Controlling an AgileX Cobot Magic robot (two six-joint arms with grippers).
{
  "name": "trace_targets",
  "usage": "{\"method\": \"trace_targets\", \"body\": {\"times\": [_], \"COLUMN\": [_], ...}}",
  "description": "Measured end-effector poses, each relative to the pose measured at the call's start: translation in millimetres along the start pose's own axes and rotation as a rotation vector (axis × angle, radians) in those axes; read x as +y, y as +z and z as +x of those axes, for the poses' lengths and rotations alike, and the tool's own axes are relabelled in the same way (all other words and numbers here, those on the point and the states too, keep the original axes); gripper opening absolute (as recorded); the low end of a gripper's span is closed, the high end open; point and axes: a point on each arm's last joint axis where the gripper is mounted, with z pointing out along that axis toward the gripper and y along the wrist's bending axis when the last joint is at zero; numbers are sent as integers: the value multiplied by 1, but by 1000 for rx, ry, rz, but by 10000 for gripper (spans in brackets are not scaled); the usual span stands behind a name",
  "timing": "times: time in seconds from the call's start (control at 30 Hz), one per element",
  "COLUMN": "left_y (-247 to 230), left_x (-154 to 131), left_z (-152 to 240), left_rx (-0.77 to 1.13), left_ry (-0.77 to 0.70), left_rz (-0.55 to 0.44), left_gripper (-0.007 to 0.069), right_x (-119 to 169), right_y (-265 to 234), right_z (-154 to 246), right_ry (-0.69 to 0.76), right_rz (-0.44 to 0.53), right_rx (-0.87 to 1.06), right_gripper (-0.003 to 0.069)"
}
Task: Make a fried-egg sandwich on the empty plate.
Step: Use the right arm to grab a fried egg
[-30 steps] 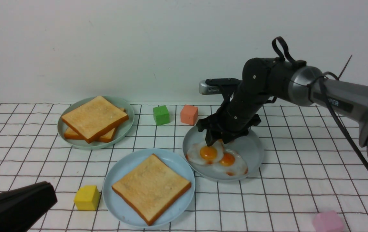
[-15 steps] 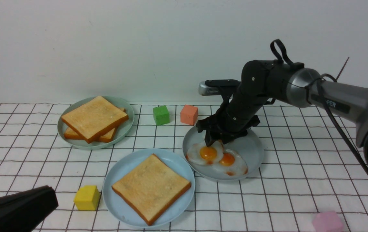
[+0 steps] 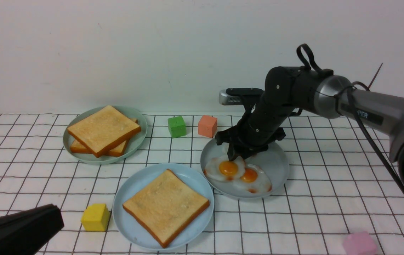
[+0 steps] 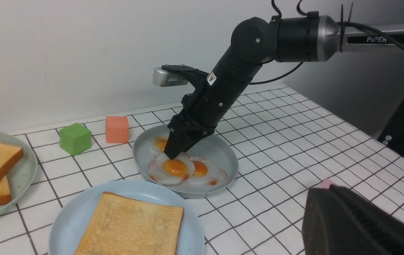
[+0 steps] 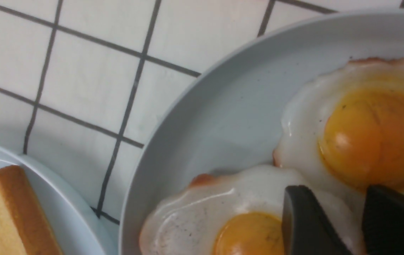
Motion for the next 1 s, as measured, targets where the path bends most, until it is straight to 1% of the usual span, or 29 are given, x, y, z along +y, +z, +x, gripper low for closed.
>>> {"method": "trace_targets", "body": {"times": [0.2,0.27,0.3,0.33,0.37,0.4,0.43,0.8,1.0], "left_y": [0,0,0,0,0,0,0,0,0], "left_x": [0,0,0,0,0,0,0,0,0], "left_z": [0,0,0,0,0,0,0,0,0], "left_rx": [0,0,0,0,0,0,0,0,0], "left_ry": [0,4,5,7,7,7,8,10,10], "left_rz": [0,-1,-1,-2,-2,-2,-2,-2,-2], "left_gripper": [-10,-10,-10,-10,-10,-10,-10,-2,2], "right_x": [1,2,2,3,3,3,4,6,15], "right_y": [-3,-7,-7,-11,-11,-14,-16,-23,-55], "right_z": [0,0,0,0,0,0,0,6,-1], "right_ry": [-3,-5,-5,-7,-7,-9,-10,-29,-65], "right_rz": [1,0,-1,-2,-2,-3,-4,-10,-32], "right_rx": [5,8,8,14,14,19,23,91,35], "right_gripper": [197,161,161,128,125,99,88,81,69]}}
